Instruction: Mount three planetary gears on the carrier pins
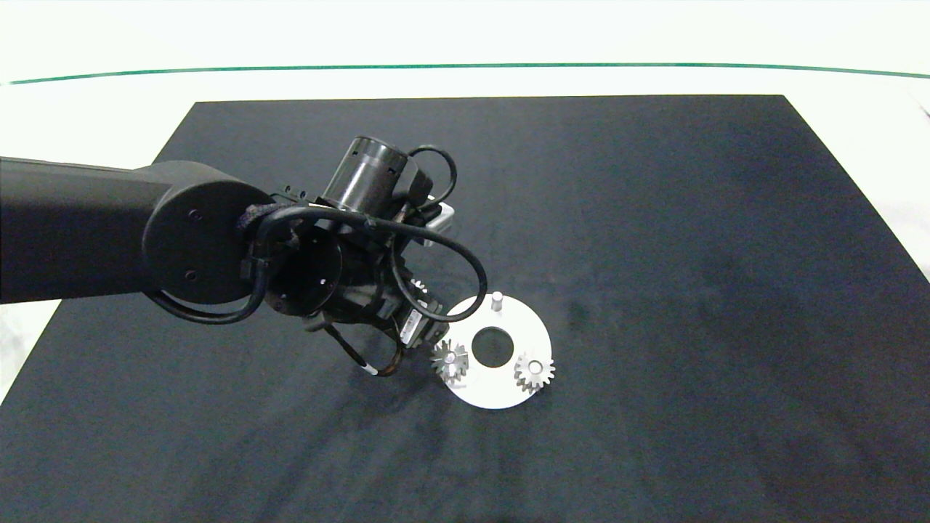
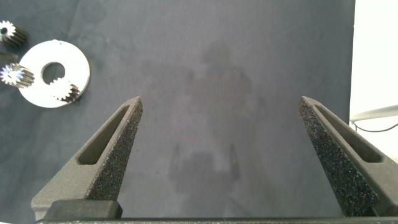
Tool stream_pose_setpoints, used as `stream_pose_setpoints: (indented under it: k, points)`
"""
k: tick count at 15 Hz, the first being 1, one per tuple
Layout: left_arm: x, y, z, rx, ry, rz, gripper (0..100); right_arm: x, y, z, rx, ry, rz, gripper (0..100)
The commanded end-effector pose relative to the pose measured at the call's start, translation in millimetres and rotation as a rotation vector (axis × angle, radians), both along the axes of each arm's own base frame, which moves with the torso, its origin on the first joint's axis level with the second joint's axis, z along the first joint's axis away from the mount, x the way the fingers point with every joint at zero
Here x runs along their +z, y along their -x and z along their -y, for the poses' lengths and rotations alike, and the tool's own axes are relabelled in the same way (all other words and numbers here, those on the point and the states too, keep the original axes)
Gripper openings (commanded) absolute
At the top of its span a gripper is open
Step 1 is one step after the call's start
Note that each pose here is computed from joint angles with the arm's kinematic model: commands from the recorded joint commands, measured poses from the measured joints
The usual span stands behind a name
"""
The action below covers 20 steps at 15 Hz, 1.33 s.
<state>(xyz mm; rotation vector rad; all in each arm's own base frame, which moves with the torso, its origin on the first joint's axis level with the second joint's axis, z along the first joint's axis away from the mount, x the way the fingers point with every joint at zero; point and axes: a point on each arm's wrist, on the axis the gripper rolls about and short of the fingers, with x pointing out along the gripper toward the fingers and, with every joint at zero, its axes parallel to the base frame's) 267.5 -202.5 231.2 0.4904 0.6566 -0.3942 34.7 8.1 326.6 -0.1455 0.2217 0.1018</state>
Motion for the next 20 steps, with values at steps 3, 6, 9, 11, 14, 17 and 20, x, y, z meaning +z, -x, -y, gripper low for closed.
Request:
stream_pose_setpoints:
  k: [3,6,9,11,14,17,20]
  points:
    - [7.5,-2.5,9.6,0.007,0.047,0.018,100,-2.0,-3.2,-1.5,0.000,0.007,0.003,100]
    - [3.9,-1.2,15.4,-0.006,0.043,0.010,100,-2.6,-4.9,-2.3,-0.001,0.006,0.009,100]
    - [3.3,-1.4,14.9,0.002,0.048,0.006,100,-3.0,-5.0,-2.4,0.001,0.009,0.008,100]
    - [0.8,-2.9,16.1,0.005,0.047,0.000,100,-2.9,-4.6,-2.2,0.001,0.009,0.009,100]
    - [0.6,-3.1,16.3,0.006,0.046,0.000,100,-2.9,-4.6,-2.2,0.001,0.009,0.009,100]
    - [-2.4,-4.5,17.5,0.006,0.043,-0.007,100,-2.9,-4.6,-2.2,0.003,0.009,0.009,100]
    - [-4.6,-5.5,18.4,0.010,0.045,-0.014,100,-2.9,-4.1,-1.9,0.000,0.008,0.011,100]
